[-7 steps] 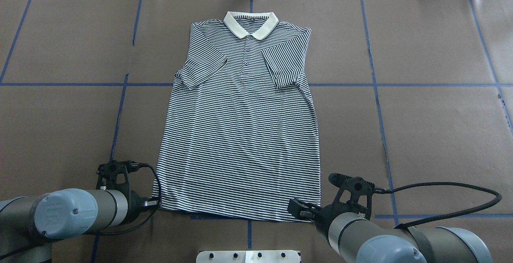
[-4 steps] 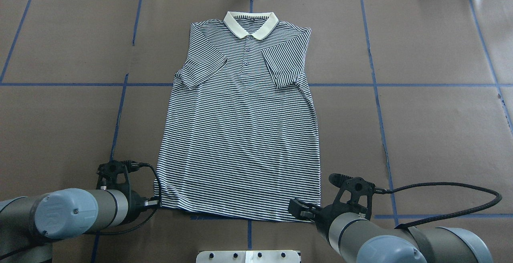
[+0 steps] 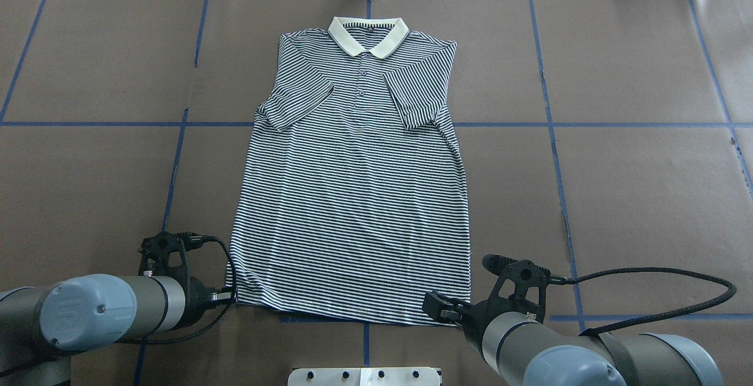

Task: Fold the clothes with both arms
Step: 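Pinch the hem corners with both grippers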

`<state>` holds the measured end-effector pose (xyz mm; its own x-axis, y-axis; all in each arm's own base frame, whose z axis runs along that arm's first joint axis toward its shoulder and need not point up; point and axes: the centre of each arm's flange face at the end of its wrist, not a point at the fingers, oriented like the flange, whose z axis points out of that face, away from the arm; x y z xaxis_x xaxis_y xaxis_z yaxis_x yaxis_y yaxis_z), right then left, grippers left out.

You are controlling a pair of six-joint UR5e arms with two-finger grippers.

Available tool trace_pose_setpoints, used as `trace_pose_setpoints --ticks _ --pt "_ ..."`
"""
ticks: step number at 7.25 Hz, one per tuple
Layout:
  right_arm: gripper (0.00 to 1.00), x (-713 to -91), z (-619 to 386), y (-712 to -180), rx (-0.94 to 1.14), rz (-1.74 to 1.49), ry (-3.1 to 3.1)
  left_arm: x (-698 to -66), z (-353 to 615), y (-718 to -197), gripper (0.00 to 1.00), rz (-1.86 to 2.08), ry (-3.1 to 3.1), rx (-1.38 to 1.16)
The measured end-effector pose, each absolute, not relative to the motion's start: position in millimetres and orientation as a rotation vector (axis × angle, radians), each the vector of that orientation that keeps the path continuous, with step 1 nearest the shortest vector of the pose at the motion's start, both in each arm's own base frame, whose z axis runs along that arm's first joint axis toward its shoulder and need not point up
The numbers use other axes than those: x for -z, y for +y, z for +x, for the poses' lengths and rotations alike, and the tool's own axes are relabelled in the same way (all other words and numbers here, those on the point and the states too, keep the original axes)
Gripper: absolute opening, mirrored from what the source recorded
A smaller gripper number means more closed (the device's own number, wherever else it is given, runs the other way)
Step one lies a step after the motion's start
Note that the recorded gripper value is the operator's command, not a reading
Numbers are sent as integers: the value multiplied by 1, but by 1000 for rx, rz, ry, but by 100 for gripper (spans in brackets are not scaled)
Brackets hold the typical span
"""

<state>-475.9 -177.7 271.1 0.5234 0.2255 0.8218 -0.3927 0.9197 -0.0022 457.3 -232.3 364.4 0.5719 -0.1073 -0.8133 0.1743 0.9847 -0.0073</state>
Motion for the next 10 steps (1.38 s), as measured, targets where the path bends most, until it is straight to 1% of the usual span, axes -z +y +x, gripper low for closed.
trace_pose_setpoints --ticks 1,3,4,7,8,9,10 --pt "78 -275 -479 -176 -372 192 -943 -354 451 -231 0 73 958 161" --pt "68 -290 -499 -168 -416 195 -915 -339 445 -228 0 51 955 149" --pt "66 -298 -510 -162 -439 191 -901 -337 445 -227 0 46 954 147" --pt "65 -320 -529 -152 -474 191 -862 -337 445 -226 0 43 950 147" --pt "57 -322 -530 -151 -473 192 -858 -338 445 -226 0 43 948 148" --pt "54 -323 -531 -150 -472 192 -855 -339 445 -226 0 43 948 149" --pt "54 -324 -532 -149 -471 195 -853 -339 445 -226 0 44 948 151"
